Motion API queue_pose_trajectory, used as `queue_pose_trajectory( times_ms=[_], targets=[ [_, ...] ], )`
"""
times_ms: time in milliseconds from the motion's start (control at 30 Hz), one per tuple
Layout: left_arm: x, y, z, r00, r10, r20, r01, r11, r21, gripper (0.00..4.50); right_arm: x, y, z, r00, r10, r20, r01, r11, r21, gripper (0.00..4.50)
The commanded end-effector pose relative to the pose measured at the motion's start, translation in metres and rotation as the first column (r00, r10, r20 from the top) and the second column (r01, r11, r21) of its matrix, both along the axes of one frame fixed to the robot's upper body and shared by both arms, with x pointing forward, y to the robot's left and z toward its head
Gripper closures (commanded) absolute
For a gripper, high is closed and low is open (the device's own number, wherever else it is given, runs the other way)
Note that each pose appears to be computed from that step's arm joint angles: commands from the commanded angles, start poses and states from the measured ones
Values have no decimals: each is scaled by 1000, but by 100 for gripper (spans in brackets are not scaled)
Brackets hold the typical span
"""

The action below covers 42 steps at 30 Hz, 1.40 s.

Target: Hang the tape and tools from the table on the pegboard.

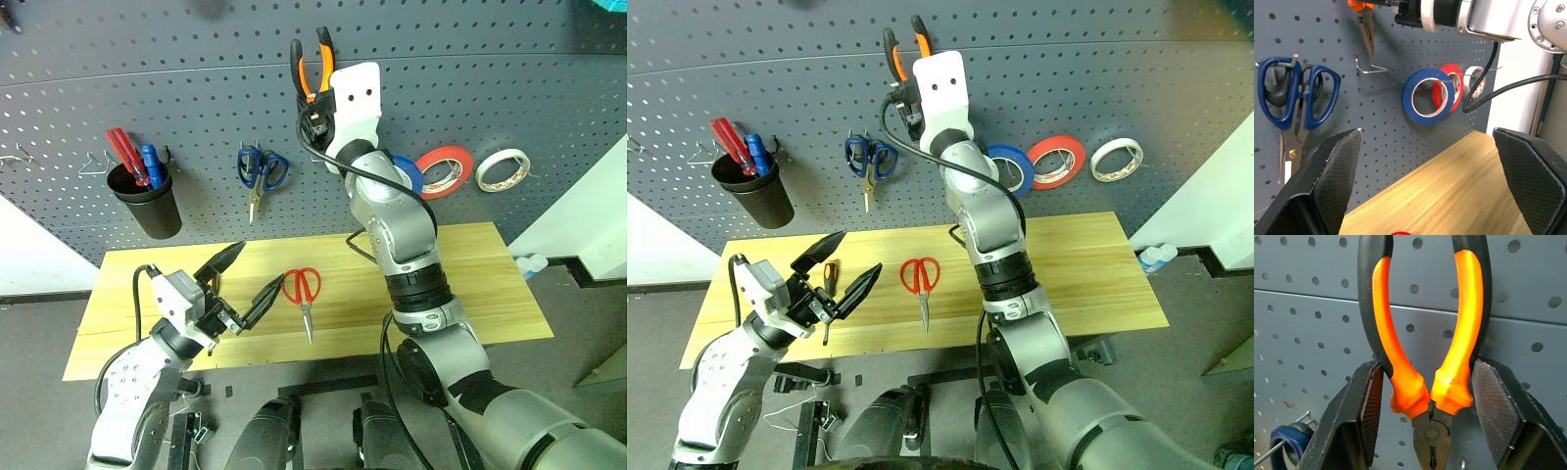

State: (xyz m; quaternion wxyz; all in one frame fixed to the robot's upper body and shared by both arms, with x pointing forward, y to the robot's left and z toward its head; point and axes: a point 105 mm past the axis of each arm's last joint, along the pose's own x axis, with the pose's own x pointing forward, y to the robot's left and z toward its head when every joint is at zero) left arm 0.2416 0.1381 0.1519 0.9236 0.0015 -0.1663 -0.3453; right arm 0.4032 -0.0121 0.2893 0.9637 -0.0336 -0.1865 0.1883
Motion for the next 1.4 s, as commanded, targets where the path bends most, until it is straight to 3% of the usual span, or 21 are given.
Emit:
queue_pose_trajectory(
  times_ms=[33,700,900,1400],
  targets=[
    [-6,2,13,999,2,43,-2,1000,-2,0,-8,4,14,998,15,58,-17,1000,27,210],
    [-10,2,14,1000,2,21,-3,1000,10,0,-7,7,-1,1000,20,-1,-20,998,52,210],
    [-8,2,14,1000,2,22,-2,1000,10,0,-5,6,-1,1000,21,-8,-21,998,52,10],
    [-5,-1,13,999,-14,29,14,1000,1,0,-9,7,5,999,41,20,-41,999,5,4]
  ],
)
